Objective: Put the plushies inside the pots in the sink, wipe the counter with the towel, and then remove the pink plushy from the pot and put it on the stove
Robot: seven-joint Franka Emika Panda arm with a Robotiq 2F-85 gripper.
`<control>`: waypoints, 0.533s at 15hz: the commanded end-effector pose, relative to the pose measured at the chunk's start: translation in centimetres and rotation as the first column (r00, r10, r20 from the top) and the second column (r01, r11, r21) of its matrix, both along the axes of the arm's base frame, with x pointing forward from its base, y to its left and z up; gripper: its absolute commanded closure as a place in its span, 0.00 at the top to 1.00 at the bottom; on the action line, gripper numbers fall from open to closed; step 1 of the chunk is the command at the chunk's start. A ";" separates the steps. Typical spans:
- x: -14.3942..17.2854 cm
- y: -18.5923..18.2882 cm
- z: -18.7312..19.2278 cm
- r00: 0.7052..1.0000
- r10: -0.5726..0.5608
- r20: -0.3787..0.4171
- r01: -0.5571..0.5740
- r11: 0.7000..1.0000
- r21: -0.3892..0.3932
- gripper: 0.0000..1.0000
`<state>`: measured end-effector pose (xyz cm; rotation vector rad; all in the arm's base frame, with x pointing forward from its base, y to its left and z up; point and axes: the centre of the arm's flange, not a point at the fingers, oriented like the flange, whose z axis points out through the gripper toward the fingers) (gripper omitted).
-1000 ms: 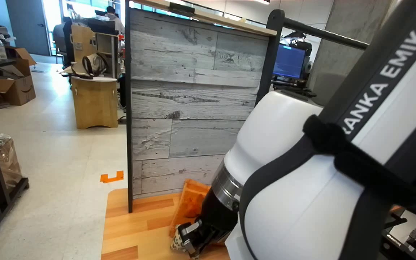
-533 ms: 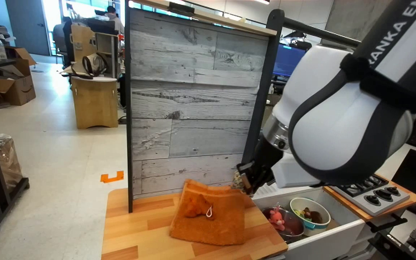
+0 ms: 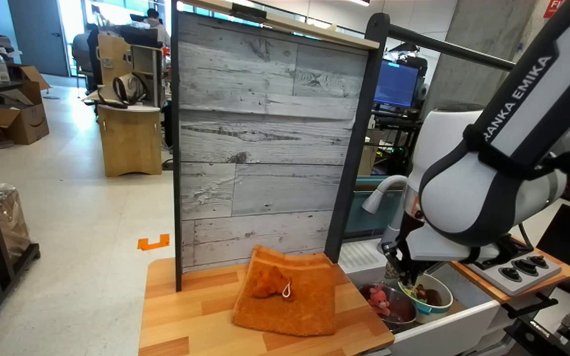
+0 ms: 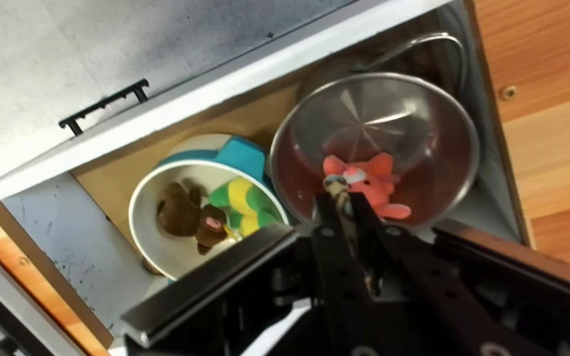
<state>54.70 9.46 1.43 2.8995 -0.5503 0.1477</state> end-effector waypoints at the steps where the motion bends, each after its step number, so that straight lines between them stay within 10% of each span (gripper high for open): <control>1: 1.0 0.8 -1.2 0.994 -0.087 -0.070 0.087 0.996 0.007 0.36; 2: -0.1 0.0 -1.0 0.998 -0.049 -0.042 0.049 0.999 -0.008 0.14; 4: 0.0 0.5 -1.3 0.997 -0.064 -0.053 0.064 0.998 -0.005 0.28; 5: -0.2 0.8 -0.9 0.998 -0.039 -0.042 0.038 0.999 -0.018 0.60; 8: -1.8 3.5 1.8 0.993 0.105 0.045 -0.105 0.994 -0.003 0.70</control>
